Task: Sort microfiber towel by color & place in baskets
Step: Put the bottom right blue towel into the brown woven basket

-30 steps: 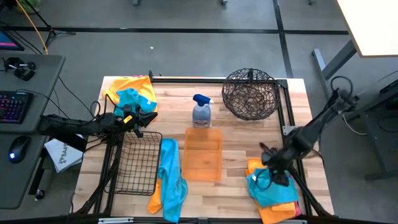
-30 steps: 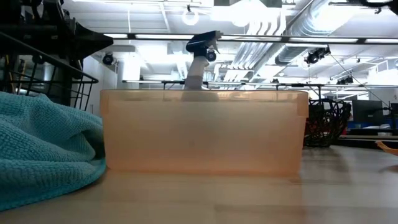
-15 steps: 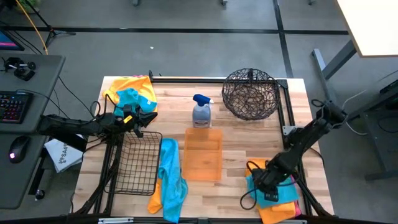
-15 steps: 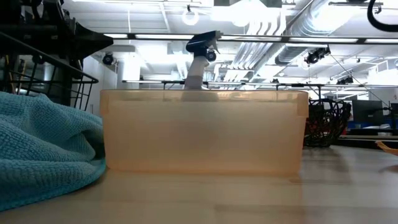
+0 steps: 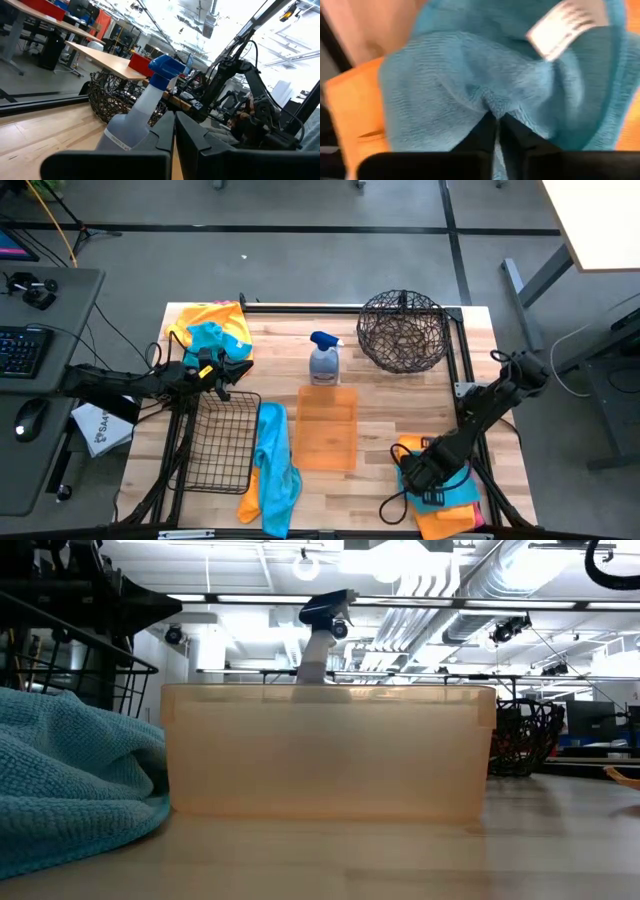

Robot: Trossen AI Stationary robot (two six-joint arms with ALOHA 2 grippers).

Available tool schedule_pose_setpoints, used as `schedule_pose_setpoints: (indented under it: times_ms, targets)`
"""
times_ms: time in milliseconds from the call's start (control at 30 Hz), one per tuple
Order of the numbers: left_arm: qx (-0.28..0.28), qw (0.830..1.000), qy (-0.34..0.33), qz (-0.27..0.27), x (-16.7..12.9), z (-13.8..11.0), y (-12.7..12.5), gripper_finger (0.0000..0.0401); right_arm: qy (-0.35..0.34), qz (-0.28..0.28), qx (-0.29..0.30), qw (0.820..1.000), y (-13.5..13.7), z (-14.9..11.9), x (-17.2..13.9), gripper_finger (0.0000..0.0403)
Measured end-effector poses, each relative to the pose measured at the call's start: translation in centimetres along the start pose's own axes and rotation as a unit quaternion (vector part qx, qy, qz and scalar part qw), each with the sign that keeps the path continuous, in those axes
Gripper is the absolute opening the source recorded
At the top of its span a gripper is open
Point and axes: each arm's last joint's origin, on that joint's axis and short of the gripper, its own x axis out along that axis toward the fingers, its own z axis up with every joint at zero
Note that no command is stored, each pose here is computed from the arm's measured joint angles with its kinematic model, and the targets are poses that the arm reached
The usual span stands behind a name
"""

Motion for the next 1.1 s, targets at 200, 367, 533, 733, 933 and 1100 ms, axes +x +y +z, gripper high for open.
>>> schedule_pose_setpoints:
  times_ms: [200, 367, 533, 733, 933, 1100]
  targets:
    - [0.000, 1.000, 0.000, 0.000, 0.0, 0.0, 0.0, 0.0003, -0.051, 0.071, 0.001, 0.996, 1.1, 0.1, -6.0, 0.0003]
    - [0.000, 1.000, 0.000, 0.000, 0.0, 0.0, 0.0, 0.0003, -0.211, 0.109, 0.006, 0.971, 0.4, -1.3, -16.4, 0.0001]
    - [0.000, 1.000, 0.000, 0.000, 0.0, 0.0, 0.0, 0.0003, -0.427, -0.019, 0.052, 0.903, -3.7, -3.3, -24.4, 0.0001]
    - [0.000, 1.000, 0.000, 0.000, 0.0, 0.0, 0.0, 0.0003, -0.538, -0.286, 0.155, 0.778, -10.3, -3.7, -28.8, 0.0000]
    - [0.000, 1.000, 0.000, 0.000, 0.0, 0.0, 0.0, 0.0003, -0.528, -0.383, 0.245, 0.718, -16.0, -4.6, -31.5, 0.0000]
    - [0.000, 1.000, 0.000, 0.000, 0.0, 0.0, 0.0, 0.0003, -0.509, -0.347, 0.222, 0.756, -18.6, -3.7, -31.3, 0.0000]
